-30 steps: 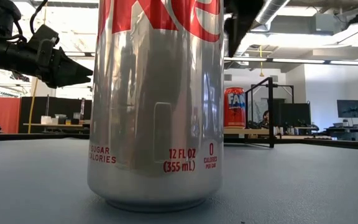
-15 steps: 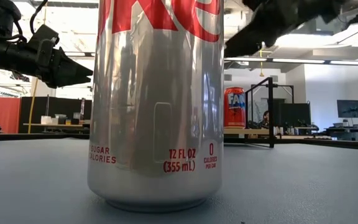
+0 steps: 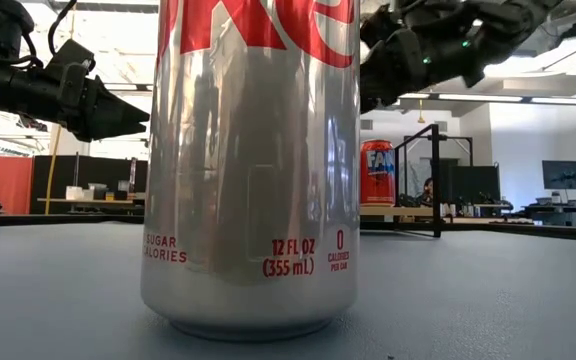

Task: Place canned beverage on shelf
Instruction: Put the pink and white soda can onto the shelf aligned with the other pink and white soda cans

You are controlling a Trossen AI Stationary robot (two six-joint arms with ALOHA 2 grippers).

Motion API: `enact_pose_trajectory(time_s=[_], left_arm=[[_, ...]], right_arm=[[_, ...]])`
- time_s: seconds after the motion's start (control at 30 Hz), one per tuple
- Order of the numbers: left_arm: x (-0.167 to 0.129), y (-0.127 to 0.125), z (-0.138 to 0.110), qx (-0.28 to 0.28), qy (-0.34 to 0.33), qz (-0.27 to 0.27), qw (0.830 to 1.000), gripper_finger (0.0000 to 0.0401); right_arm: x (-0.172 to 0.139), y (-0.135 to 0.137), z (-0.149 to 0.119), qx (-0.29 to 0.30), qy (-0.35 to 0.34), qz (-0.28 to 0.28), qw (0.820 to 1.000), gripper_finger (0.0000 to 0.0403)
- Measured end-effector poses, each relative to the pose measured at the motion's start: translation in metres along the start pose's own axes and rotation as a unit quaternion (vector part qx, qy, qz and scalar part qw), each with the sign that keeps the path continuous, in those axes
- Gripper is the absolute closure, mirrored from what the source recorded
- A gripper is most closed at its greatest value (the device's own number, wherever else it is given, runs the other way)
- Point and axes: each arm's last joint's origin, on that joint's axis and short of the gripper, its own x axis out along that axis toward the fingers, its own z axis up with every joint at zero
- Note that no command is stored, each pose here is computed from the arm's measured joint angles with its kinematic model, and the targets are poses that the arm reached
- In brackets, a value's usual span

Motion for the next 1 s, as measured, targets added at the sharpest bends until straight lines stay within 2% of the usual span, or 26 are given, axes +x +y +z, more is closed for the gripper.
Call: enact_pose_trajectory(time_s=[0.13, 0.4, 0.63, 1.0], left_arm=[[0.0, 0.0, 0.0, 0.0, 0.0, 0.0, 1.0, 0.0074], [0.0, 0.0, 0.0, 0.0, 0.0, 0.0, 1.0, 0.0074], [0.0, 0.0, 0.0, 0.0, 0.0, 0.0, 1.0, 0.0074], [0.0, 0.0, 0.0, 0.0, 0.0, 0.0, 1.0, 0.0074]], right_arm=[[0.01, -0.012, -0.004, 0.02, -0.007, 0.04, 0.999, 0.0026], [0.033, -0.024, -0.013, 0.019, 0.002, 0.035, 0.999, 0.0026], [0.036, -0.028, -0.016, 0.023, 0.007, 0.038, 0.999, 0.0027], [0.037, -0.026, -0.018, 0.027, 0.017, 0.045, 0.998, 0.0065]])
